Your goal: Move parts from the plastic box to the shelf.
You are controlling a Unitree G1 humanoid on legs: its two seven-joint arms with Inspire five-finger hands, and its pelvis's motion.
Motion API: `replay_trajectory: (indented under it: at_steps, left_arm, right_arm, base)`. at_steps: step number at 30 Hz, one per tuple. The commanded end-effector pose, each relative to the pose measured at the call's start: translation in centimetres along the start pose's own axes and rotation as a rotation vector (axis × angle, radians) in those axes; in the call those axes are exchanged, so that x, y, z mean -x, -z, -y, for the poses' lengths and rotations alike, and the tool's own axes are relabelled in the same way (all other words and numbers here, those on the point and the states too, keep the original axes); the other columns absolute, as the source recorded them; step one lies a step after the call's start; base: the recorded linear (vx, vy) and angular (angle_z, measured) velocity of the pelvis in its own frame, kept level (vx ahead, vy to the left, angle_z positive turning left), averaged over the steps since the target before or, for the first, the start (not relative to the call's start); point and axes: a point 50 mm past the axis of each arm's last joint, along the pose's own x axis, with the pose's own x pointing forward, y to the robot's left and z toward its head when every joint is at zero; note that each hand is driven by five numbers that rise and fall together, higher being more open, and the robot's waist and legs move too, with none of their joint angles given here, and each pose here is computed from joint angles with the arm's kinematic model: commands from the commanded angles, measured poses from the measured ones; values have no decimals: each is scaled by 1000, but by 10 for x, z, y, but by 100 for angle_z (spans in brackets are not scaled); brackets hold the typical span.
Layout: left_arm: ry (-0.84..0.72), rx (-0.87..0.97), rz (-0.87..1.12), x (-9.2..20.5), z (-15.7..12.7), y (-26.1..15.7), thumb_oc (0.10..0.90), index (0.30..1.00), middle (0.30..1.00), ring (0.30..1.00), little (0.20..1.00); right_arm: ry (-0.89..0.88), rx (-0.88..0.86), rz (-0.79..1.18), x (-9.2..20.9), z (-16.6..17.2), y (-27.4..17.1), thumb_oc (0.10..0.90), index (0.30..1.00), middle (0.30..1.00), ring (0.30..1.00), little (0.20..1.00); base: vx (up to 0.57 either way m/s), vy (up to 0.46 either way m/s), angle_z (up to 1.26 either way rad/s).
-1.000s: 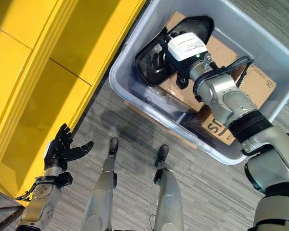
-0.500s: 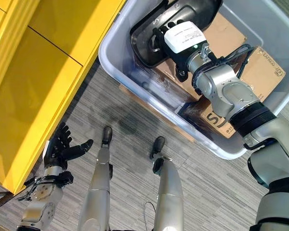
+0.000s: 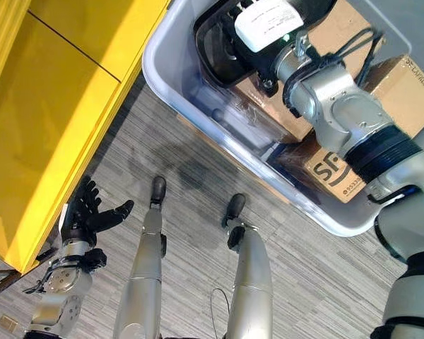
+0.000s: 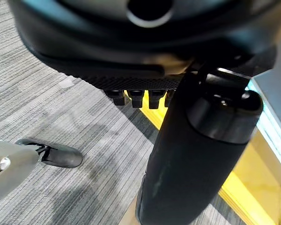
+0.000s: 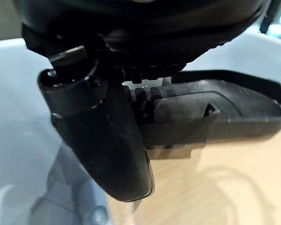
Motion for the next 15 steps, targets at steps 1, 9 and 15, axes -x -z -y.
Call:
replay_trajectory:
  at_steps: [1,9,15]
  left_arm:
    - [-32,41,151,11,-10,-27,900,1000,1000,1000,1000]
    - [-56,56,173,13,-10,-32,900,1000,1000,1000,1000]
    - [-80,63,173,11,-10,-32,900,1000,1000,1000,1000]
  right_arm:
    - [158,135,-101,2,53,35,900,1000,1000,1000,1000]
    - [148,149,-101,4,55,36,900,1000,1000,1000,1000]
    - [105,121,-137,2,42,40,900,1000,1000,1000,1000]
  base:
    - [17,-9,10]
    - [61,-17,9]
    - [30,2,-5]
